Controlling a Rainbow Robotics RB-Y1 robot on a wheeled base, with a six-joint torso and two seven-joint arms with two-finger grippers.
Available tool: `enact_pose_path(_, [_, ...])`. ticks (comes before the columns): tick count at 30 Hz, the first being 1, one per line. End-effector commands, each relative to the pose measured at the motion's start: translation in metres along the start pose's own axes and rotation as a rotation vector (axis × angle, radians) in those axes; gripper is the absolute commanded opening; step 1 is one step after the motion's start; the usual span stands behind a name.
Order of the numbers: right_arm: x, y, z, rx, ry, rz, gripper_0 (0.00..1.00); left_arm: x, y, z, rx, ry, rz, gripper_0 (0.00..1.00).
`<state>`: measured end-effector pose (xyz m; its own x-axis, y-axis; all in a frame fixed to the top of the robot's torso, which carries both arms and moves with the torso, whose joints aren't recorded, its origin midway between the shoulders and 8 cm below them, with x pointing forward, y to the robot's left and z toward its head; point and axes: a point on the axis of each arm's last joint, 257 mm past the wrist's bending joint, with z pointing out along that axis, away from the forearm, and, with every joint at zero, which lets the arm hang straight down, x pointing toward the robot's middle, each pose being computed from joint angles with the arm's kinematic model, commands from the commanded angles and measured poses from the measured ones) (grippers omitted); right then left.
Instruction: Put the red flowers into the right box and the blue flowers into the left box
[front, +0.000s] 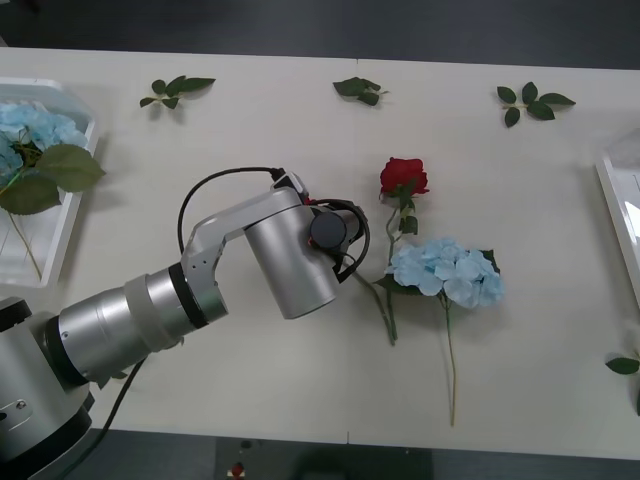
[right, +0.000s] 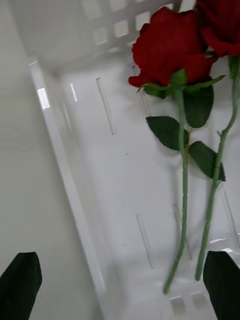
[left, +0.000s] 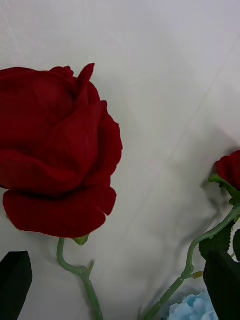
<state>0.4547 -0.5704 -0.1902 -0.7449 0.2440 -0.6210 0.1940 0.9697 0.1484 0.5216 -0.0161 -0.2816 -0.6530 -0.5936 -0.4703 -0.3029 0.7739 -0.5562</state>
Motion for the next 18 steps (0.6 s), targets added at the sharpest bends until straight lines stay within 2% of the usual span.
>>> enact_pose_path(1, [-0.015,0.039,-0.031,-0.069,-0.01,-0.135,1.0,-0.005,-0.013,-0.006,0.022,0.001,-0.016,1.0])
enact_pose_path(7, [0.013,0.112,-0.035,-0.218,0.028,-0.193,1.0,-0.005,-0.006,-0.004,-0.005,0.017,0.017,1.0])
enact_pose_path(18, [0.084,0.21,-0.038,-0.323,0.097,-0.172,1.0,-0.01,0.001,0.014,-0.076,0.024,0.013,1.0])
